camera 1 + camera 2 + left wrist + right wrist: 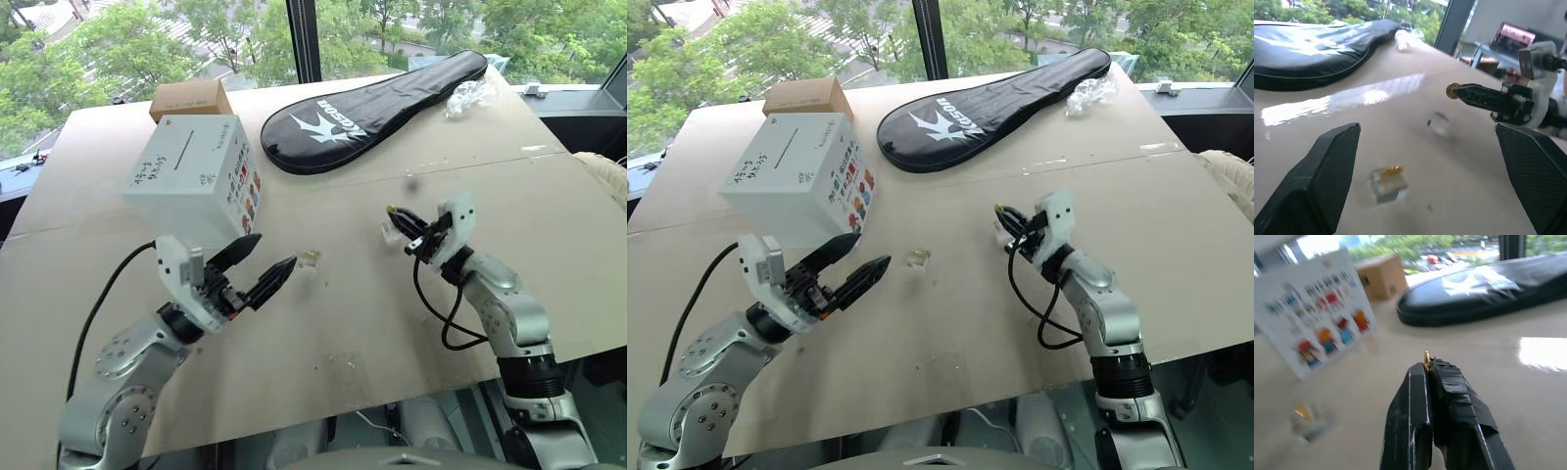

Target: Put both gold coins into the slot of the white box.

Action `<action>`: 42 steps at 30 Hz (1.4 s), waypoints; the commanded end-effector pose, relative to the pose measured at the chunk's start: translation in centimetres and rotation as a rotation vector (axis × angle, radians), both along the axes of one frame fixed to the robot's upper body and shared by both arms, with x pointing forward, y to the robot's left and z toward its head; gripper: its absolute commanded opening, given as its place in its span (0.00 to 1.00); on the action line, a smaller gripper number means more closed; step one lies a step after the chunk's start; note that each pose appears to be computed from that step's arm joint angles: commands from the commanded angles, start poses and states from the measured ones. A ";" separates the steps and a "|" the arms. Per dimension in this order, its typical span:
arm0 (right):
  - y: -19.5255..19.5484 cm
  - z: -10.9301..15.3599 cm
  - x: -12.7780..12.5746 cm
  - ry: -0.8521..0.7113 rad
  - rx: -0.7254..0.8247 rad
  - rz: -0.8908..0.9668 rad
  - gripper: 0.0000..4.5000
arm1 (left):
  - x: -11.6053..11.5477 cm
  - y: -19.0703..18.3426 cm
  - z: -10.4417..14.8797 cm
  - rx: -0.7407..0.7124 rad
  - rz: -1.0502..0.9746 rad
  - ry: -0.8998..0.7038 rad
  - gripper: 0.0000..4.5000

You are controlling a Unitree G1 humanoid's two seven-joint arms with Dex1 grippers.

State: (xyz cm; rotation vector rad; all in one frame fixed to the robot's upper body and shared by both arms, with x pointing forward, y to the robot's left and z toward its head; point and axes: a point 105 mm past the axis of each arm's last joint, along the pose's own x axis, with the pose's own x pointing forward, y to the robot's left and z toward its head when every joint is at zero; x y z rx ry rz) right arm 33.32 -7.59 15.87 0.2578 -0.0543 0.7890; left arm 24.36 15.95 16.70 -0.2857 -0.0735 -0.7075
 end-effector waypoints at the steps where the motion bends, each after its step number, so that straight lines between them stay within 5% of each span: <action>1: 1.5 2.7 -1.3 0.014 0.096 0.103 0.02 | -0.1 -1.5 1.2 -0.066 -0.044 0.012 1.00; 8: 4.6 5.2 -5.2 0.153 0.296 0.468 0.02 | -0.6 -4.1 4.5 -0.430 -0.255 0.009 1.00; 18: 5.7 7.8 -8.2 0.211 0.440 0.695 0.02 | -1.7 -4.3 6.7 -0.793 -0.362 0.034 1.00; 23: 5.9 8.3 -8.8 0.222 0.474 0.727 0.00 | -2.3 -5.6 6.1 -0.798 -0.402 0.085 0.62; 35: 6.3 8.5 -9.3 0.231 0.482 0.751 0.00 | -2.2 -6.5 5.9 -0.832 -0.437 0.106 0.62; 38: 6.3 8.4 -9.4 0.231 0.479 0.750 0.00 | -2.3 -6.6 6.0 -0.836 -0.453 0.109 0.44; 42: 6.4 8.4 -9.4 0.233 0.478 0.748 0.00 | -2.4 -6.7 6.0 -0.835 -0.464 0.106 0.05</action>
